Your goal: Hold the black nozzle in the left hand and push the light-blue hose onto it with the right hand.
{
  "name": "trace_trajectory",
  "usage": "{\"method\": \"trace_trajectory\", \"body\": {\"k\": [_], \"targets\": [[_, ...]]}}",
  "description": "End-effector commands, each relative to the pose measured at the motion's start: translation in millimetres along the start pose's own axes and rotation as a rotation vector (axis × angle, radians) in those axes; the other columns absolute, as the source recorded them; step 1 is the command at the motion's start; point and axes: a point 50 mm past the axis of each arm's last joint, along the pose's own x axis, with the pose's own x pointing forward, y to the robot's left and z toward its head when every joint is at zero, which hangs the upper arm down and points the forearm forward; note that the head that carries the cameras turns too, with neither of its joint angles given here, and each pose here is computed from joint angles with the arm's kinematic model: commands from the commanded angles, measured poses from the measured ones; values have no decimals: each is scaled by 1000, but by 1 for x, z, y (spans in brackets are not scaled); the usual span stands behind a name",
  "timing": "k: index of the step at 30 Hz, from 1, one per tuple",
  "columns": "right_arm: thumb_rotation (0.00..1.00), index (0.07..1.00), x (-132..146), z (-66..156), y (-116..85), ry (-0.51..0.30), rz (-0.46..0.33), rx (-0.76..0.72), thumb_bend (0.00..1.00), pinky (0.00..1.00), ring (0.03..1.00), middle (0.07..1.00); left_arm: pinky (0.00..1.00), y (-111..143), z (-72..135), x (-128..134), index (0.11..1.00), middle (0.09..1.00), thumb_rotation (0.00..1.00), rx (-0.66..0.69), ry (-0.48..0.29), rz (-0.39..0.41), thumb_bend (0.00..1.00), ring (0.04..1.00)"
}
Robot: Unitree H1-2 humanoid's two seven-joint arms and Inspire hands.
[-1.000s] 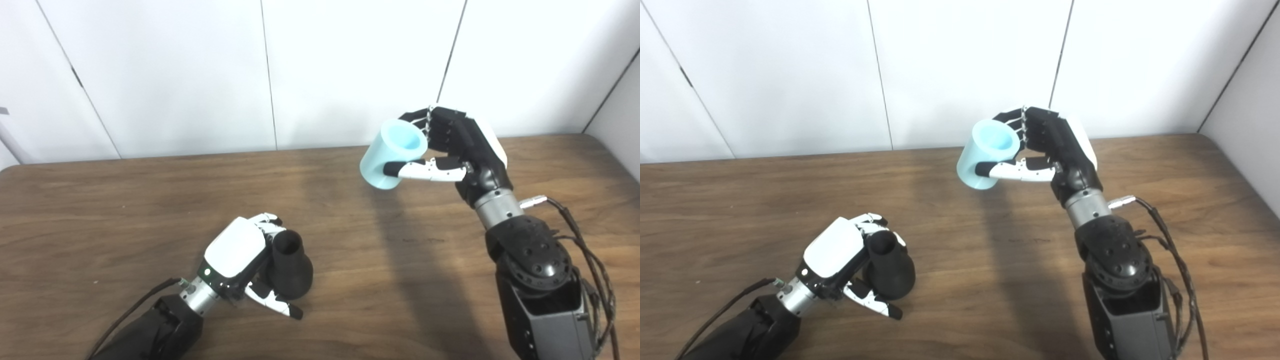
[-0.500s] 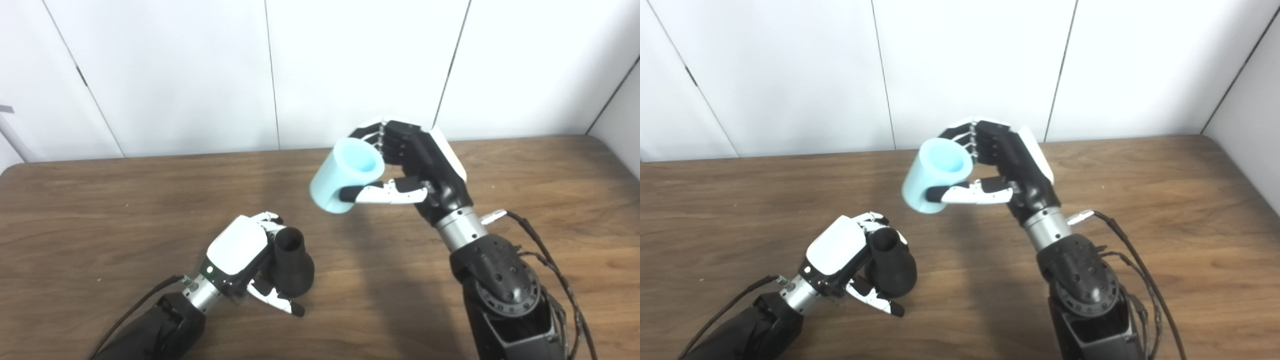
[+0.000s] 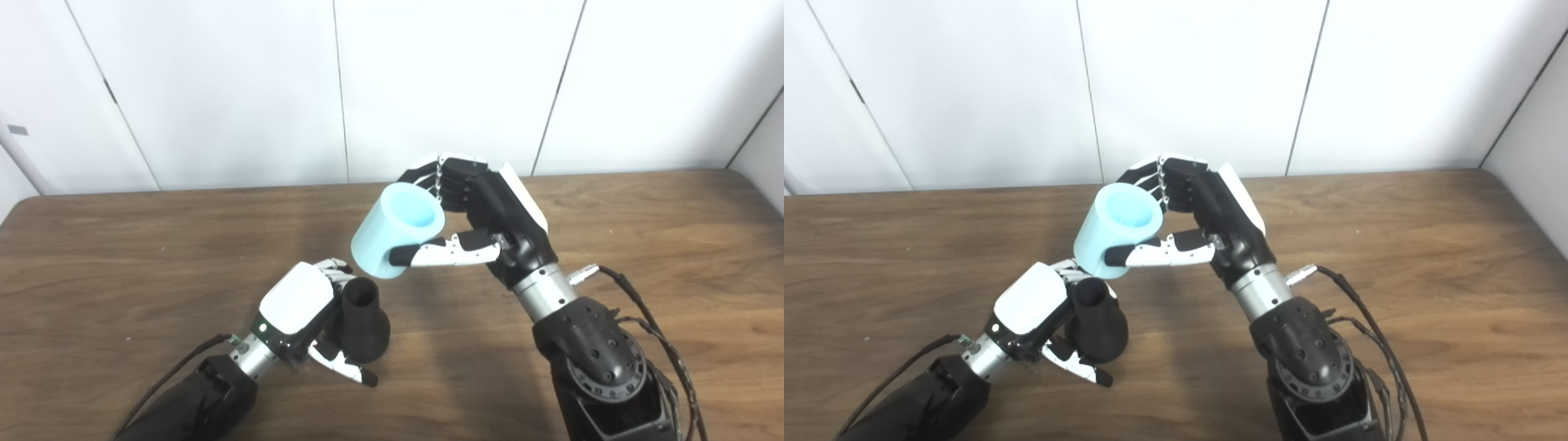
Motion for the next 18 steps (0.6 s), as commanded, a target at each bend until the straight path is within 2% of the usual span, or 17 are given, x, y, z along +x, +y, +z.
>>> {"method": "trace_trajectory", "body": {"k": [1, 9, 18], "targets": [[0, 512, 3, 35, 2, -162, 14, -28, 516, 278, 410, 471, 724, -134, 119, -52, 498, 486, 0, -419, 82, -141, 504, 443], [0, 506, 2, 25, 5, -137, 20, -99, 517, 287, 418, 480, 727, -133, 121, -51, 504, 481, 0, -422, 81, -145, 504, 444], [0, 516, 1, 25, 7, -184, 59, -201, 514, 243, 393, 490, 723, -133, 122, -51, 502, 479, 0, -423, 82, -141, 504, 450]]}}
